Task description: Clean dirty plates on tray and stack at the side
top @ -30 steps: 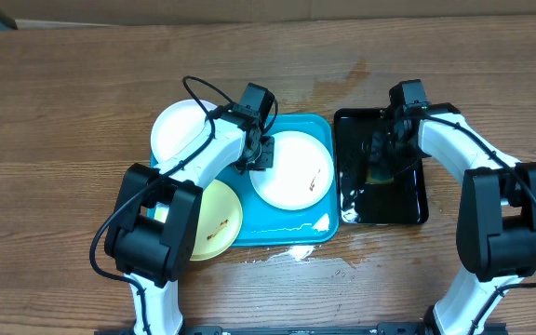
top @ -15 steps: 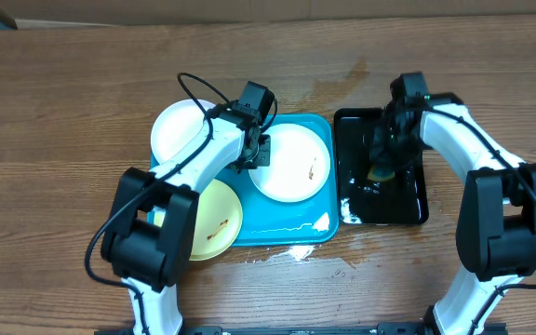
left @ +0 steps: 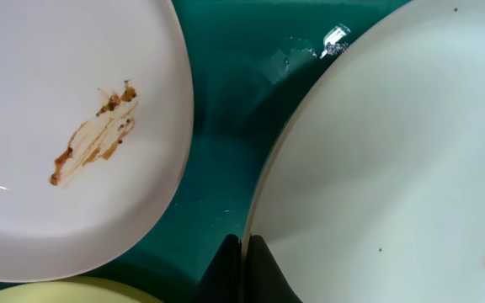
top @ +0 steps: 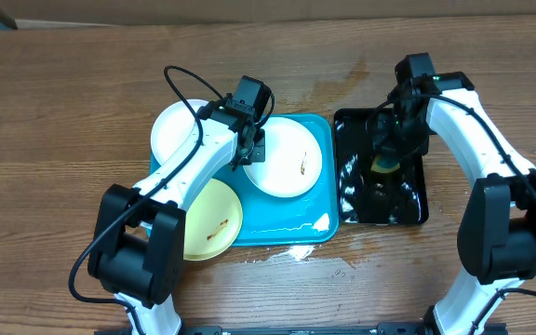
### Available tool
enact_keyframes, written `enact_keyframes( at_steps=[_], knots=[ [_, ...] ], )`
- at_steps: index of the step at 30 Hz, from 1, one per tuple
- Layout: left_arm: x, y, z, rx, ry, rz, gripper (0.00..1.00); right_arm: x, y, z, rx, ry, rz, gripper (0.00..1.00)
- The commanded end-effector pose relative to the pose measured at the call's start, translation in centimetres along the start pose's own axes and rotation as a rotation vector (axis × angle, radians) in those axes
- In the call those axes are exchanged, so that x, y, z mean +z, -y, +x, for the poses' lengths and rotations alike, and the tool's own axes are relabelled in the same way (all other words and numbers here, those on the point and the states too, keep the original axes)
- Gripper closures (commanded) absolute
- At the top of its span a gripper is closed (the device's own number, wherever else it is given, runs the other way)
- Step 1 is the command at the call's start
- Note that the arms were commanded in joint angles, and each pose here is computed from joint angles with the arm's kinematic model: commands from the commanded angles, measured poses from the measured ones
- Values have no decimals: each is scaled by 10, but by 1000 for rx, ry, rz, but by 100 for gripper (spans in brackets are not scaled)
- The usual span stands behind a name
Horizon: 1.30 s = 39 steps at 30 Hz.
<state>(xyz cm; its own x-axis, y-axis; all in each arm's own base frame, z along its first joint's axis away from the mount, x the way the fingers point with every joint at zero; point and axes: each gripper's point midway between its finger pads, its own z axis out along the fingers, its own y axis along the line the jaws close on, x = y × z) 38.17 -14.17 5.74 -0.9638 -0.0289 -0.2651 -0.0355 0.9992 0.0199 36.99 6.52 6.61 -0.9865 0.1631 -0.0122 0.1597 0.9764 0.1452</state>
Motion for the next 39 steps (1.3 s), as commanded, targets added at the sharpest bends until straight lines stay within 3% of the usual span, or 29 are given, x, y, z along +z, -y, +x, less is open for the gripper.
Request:
enact_keyframes(
  at_steps=[1, 9, 18, 39],
  knots=[
    [-7, -2, -6, -30, 28, -13, 96, -20, -7, -5, -15, 46, -29, 96],
    [-2, -2, 1, -31, 11, -9, 96, -21, -12, 3, -34, 9, -64, 96],
    [-1, 8, 4, -19, -9, 49, 96, -42, -85, 25, -200, -68, -508, 96],
    [3, 17, 10, 117, -23, 106, 96, -1, -164, 55, -612, 71, -201, 96]
  ],
)
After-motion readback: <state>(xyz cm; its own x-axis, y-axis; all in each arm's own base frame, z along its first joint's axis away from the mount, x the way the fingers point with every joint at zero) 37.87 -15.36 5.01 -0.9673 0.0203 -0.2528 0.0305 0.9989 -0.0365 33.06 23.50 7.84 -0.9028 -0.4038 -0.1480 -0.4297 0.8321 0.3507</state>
